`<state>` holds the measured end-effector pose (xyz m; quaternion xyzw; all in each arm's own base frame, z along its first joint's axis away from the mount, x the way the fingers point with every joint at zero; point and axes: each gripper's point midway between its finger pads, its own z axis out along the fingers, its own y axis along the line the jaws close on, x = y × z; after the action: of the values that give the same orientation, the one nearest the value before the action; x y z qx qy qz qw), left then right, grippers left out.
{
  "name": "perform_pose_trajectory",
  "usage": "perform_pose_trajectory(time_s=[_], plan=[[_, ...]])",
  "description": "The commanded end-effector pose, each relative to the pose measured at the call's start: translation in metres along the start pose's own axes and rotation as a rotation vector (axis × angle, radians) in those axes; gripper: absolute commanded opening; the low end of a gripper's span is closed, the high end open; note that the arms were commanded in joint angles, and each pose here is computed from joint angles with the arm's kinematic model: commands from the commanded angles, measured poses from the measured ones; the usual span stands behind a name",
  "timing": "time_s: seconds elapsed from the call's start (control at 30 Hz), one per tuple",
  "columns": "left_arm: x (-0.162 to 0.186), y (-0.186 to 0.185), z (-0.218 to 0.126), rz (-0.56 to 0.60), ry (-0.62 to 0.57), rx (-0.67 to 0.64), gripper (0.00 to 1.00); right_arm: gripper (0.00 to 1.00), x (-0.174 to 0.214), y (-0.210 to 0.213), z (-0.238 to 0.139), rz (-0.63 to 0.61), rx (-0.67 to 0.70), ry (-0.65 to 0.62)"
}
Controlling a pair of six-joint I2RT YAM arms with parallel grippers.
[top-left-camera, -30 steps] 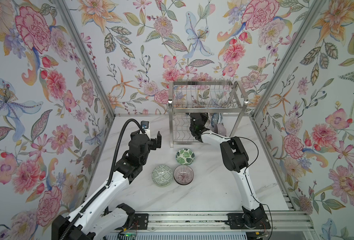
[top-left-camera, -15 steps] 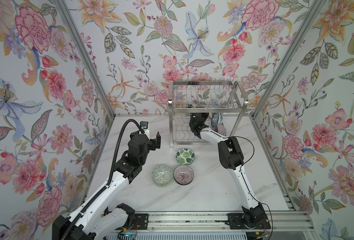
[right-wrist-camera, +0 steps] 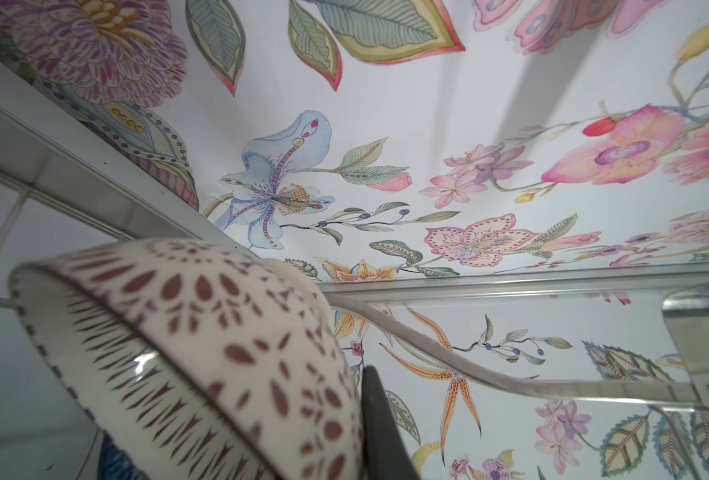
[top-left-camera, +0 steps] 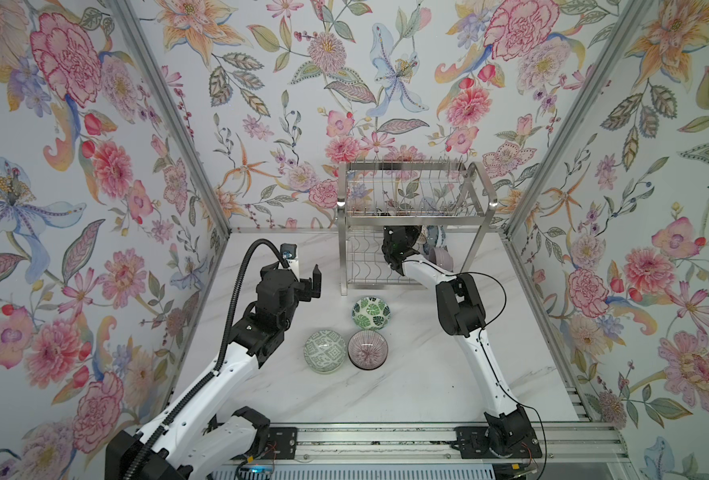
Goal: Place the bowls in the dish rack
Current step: 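Lower the patterned bowl into the rack slots beside the blue floral bowl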
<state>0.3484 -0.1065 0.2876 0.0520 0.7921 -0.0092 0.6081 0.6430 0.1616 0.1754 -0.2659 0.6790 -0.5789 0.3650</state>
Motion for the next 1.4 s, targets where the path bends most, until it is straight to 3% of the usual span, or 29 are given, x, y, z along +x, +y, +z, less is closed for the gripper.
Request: perform_pose_trajectory(time_s=[0.0,0.9,1.37], plan=[[-0.001,0.004,-0.003,-0.009,-0.017,0.001,0.99,0.0,-0.001,-0.006,0.004,0.045,0.023,0.017],[-0.007,0.007,-0.003,-0.004,-0.024,-0.003,0.99,0.0,0.002,0.019,-0.001,0.018,-0.049,0.016],[-0.004,0.006,0.0,-0.004,-0.018,0.003,0.99,0.06,-0.008,0.007,-0.011,0.056,-0.075,-0.025]])
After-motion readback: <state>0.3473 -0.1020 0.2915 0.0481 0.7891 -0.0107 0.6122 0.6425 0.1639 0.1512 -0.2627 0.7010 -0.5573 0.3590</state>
